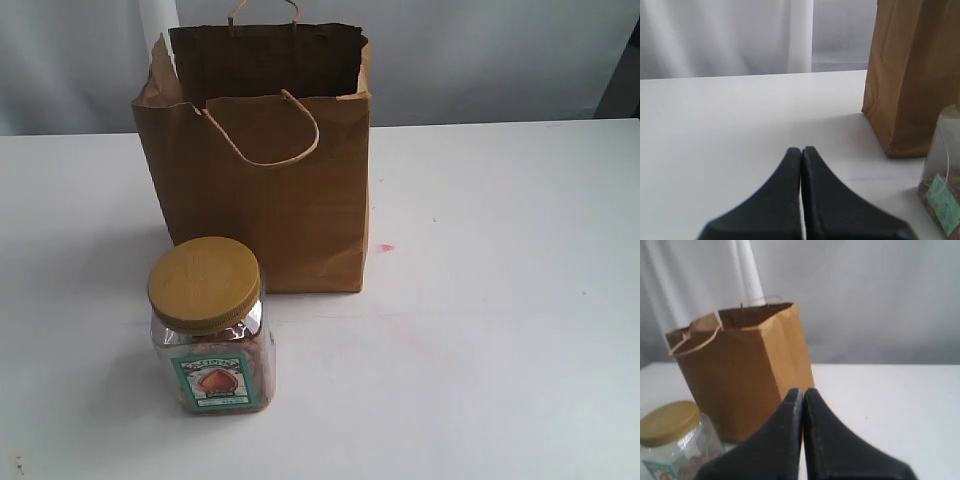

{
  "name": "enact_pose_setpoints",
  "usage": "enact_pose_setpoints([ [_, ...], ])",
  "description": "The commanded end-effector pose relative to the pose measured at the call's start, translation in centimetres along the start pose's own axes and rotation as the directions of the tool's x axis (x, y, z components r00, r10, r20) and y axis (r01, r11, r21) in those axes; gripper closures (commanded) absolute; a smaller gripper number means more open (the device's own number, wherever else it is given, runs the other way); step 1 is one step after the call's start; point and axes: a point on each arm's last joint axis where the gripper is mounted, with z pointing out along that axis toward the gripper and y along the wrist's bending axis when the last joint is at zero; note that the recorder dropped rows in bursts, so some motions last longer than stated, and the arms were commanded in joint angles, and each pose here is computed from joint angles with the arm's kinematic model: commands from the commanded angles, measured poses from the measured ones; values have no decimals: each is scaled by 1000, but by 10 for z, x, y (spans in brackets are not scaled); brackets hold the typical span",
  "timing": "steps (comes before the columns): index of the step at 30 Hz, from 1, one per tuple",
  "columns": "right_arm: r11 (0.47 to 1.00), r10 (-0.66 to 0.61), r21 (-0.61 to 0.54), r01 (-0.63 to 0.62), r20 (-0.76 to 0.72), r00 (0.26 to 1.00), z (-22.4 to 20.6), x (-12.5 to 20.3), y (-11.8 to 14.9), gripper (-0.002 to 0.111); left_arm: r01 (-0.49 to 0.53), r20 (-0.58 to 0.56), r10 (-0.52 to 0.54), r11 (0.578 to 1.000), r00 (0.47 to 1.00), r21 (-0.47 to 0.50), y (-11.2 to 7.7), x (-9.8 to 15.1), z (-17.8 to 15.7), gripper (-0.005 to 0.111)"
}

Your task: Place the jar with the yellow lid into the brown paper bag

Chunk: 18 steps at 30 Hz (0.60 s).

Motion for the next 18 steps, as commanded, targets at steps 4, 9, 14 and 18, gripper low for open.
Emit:
enact_pose_setpoints([
  [4, 995, -100, -42, 91, -458, 884, 15, -37, 13, 108, 7, 3, -7, 1000, 1000, 5, 0, -1, 0, 106],
  [9, 979, -205, -111, 172, -589, 782, 38, -42, 13, 108, 7, 3, -7, 1000, 1000, 5, 0, -1, 0, 106],
  [14, 981, -183, -171, 90, -673, 717, 68, -31, 18, 108, 7, 3, -7, 1000, 1000, 5, 0, -1, 0, 106],
  [18, 957, -257, -279, 74, -703, 663, 93, -28, 25, 108, 7, 3, -7, 1000, 1000, 5, 0, -1, 0, 106],
])
